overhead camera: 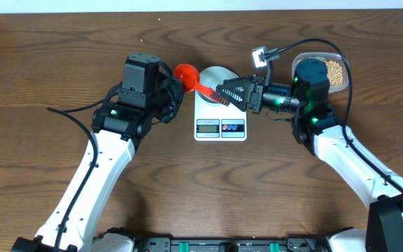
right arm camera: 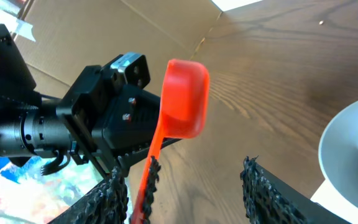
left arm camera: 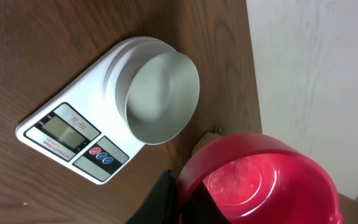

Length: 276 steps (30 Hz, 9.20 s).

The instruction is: Scoop item into bowl and weigh 50g on scale

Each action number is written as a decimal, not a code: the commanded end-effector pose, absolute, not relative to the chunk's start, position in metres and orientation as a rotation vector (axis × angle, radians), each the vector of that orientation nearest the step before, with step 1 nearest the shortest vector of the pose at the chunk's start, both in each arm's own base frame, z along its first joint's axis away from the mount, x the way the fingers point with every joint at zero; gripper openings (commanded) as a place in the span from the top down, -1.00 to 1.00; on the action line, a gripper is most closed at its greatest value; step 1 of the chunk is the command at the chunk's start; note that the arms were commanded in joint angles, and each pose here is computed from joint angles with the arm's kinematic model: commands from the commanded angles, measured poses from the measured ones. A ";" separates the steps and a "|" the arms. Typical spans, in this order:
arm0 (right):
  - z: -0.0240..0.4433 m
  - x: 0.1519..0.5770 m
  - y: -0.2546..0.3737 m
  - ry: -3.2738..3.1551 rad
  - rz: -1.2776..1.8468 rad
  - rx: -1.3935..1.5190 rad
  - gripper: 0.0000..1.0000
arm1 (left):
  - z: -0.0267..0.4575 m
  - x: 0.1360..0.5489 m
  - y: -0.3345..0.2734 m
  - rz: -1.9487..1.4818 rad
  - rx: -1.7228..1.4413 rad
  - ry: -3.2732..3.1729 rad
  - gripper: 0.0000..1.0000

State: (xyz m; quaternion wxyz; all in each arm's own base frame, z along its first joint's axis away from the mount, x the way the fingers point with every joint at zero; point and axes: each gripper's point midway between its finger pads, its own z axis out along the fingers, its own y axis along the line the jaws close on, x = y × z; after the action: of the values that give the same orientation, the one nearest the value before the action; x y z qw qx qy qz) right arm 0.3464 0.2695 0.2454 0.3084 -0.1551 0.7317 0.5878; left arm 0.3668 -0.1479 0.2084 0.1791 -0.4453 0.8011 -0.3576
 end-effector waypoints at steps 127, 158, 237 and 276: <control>0.224 0.340 0.045 2.283 0.651 0.114 0.98 | 0.003 0.325 -0.278 -0.241 0.494 2.707 -0.18; 0.221 0.338 0.044 2.300 0.644 0.107 0.98 | 0.000 0.325 -0.265 -0.168 0.396 2.738 -0.15; 0.219 0.336 0.043 2.310 0.620 0.080 0.98 | 0.024 0.311 -0.286 -0.444 0.515 2.750 -0.12; 0.213 0.343 0.020 2.317 0.447 0.147 0.98 | 0.118 0.303 -0.192 0.049 0.386 2.629 -0.96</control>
State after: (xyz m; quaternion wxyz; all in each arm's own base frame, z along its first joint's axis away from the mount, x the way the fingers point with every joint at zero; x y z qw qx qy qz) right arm 0.3401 0.0226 0.2008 0.3602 0.0648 0.9126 0.1824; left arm 0.2995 -0.1973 0.1161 0.2340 0.1432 0.9616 0.0049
